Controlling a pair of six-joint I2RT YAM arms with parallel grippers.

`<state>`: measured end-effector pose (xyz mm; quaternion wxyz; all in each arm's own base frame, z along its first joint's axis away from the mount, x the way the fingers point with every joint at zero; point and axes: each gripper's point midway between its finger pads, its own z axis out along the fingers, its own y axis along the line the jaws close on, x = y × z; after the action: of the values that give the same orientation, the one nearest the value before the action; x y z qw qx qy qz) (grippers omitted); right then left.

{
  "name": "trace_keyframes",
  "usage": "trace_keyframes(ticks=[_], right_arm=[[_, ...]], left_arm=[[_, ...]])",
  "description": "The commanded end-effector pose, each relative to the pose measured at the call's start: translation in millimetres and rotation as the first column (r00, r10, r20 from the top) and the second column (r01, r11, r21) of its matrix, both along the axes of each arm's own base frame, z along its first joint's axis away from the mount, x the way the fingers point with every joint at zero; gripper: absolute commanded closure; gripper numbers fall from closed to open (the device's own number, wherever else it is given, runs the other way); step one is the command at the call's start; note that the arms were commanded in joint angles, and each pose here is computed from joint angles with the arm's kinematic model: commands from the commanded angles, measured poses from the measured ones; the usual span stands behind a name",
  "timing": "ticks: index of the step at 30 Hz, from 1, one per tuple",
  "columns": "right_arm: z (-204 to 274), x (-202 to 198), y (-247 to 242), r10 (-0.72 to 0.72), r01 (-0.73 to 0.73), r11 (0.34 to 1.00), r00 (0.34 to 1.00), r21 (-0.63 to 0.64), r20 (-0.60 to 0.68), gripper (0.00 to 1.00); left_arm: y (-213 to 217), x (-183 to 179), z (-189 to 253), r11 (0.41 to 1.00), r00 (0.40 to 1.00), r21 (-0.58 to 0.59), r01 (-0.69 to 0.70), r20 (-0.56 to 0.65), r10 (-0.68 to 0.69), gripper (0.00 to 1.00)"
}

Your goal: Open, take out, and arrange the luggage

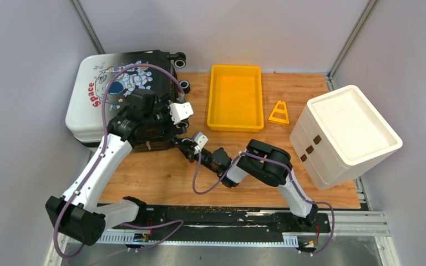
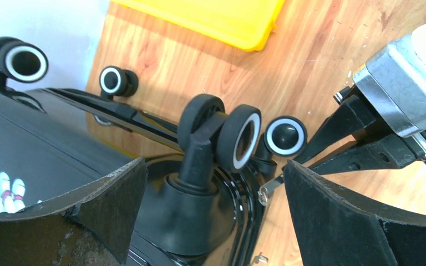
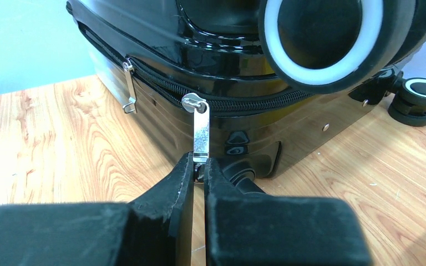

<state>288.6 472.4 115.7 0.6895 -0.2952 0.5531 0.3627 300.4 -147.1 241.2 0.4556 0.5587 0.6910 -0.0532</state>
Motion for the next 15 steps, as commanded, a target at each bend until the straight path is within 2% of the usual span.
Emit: trace_keyframes(ticks=[1, 7, 15], right_arm=[[44.9, 4.4, -12.0, 0.015, -0.022, 0.992, 0.998, 0.123, 0.060, 1.00], [46.5, 3.8, -7.9, 0.047, -0.057, 0.991, 0.996, 0.120, 0.081, 1.00], [46.0, 3.8, -6.7, 0.062, -0.072, 0.990, 0.994, 0.120, 0.087, 1.00]], left_arm=[[-9.6, 8.5, 20.2, 0.995, 0.993, 0.032, 0.097, 0.072, -0.099, 0.00], [-9.7, 23.3, -3.0, 0.985, 0.992, 0.118, 0.124, -0.033, -0.121, 0.00], [-16.8, 36.5, -24.8, 0.979, 0.982, 0.138, 0.151, -0.132, -0.133, 0.01]])
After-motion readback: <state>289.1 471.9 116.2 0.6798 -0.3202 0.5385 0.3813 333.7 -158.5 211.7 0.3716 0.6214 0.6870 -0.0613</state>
